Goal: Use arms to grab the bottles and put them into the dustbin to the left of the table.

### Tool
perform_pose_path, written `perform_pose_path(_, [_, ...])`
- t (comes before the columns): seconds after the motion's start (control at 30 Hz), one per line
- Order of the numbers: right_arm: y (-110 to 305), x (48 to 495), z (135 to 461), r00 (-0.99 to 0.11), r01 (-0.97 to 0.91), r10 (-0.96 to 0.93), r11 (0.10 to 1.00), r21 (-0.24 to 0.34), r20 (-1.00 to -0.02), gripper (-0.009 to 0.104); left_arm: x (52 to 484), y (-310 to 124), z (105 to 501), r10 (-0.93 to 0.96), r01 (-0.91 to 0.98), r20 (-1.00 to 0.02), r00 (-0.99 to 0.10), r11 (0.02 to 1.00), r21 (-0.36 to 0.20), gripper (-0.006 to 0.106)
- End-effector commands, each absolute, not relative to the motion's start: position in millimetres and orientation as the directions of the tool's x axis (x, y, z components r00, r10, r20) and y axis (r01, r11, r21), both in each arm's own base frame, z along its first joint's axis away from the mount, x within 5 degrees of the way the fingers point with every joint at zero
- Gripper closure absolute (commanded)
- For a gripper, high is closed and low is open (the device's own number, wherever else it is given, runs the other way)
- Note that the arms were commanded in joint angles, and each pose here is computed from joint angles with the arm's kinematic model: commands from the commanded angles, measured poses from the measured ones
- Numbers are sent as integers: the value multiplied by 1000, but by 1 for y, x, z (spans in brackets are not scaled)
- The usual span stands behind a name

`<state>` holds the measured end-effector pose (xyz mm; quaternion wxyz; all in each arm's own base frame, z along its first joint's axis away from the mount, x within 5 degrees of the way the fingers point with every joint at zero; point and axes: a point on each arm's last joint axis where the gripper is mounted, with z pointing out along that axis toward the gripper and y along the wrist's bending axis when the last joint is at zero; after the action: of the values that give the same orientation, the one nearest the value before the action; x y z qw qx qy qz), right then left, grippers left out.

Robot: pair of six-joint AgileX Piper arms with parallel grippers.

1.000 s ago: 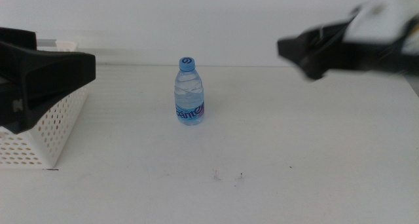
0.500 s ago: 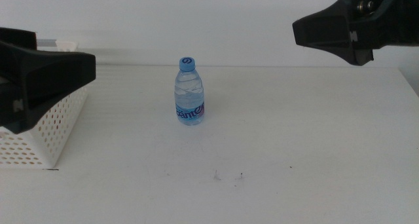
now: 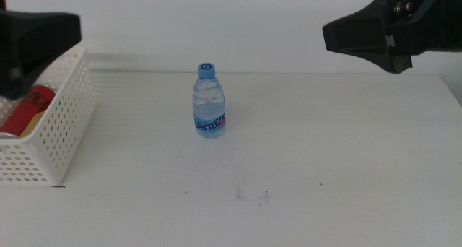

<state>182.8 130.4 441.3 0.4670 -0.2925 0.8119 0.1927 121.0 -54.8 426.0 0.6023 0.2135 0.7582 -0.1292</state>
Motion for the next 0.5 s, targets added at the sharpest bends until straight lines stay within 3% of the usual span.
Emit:
perform_pose_path(0.0, [130, 182, 445, -376, -658, -292, 753, 31, -880, 18, 136, -62, 410, 181, 473, -965, -192, 878, 71, 7])
perform_pose_path(0.1, [130, 182, 445, -376, -658, -291, 752, 33, -880, 18, 156, -81, 366, 152, 478, -968, -200, 878, 39, 7])
perform_pose_path(0.17, [130, 182, 445, -376, -658, -291, 752, 33, -880, 18, 162, -94, 336, 114, 502, -984, -139, 864, 29, 7])
perform_pose_path(0.3, [130, 182, 445, -376, -658, -291, 752, 33, -880, 18, 171, -102, 275, -11, 513, -986, -168, 853, -97, 7])
perform_pose_path(0.47, [130, 182, 445, -376, -658, -291, 752, 33, -880, 18, 179, -107, 231, 73, 505, -955, -287, 859, -86, 7])
